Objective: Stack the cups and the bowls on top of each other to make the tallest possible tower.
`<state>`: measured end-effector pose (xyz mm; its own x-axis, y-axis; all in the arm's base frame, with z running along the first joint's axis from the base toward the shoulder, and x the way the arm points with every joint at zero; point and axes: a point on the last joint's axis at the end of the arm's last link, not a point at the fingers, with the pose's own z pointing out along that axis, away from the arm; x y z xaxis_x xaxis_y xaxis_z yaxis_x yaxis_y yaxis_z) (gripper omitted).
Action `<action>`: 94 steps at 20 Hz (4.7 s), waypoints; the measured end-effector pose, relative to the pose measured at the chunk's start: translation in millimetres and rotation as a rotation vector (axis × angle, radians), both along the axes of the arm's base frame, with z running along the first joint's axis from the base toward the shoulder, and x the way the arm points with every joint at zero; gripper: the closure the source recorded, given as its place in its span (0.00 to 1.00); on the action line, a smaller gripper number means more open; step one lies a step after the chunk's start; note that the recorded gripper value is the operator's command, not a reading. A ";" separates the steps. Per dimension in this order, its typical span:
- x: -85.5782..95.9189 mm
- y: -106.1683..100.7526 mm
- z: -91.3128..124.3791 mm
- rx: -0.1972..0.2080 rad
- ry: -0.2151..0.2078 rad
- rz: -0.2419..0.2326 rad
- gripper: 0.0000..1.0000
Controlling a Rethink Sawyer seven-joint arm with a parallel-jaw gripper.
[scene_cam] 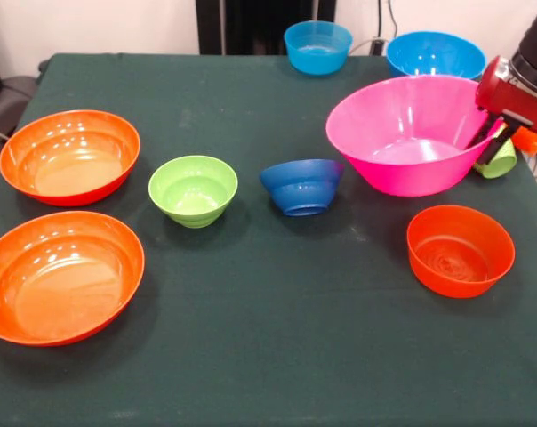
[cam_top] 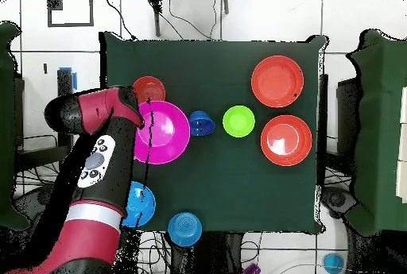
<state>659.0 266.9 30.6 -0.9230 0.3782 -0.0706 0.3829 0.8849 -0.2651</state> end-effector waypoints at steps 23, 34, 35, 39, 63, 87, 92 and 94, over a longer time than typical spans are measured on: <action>50.7 38.1 -4.3 0.015 -0.038 0.051 1.00; 66.5 52.0 14.6 0.040 -0.055 0.048 1.00; 66.8 52.7 15.8 0.041 -0.053 0.046 1.00; 68.3 56.0 22.7 0.045 -0.041 0.041 1.00; 83.8 -3.2 -15.8 0.030 -0.025 -0.023 1.00; 149.6 -31.8 -22.0 0.038 -0.120 -0.015 1.00; 148.4 -30.4 -24.4 0.037 -0.117 -0.013 1.00; 145.7 -29.6 -25.1 0.037 -0.111 -0.014 1.00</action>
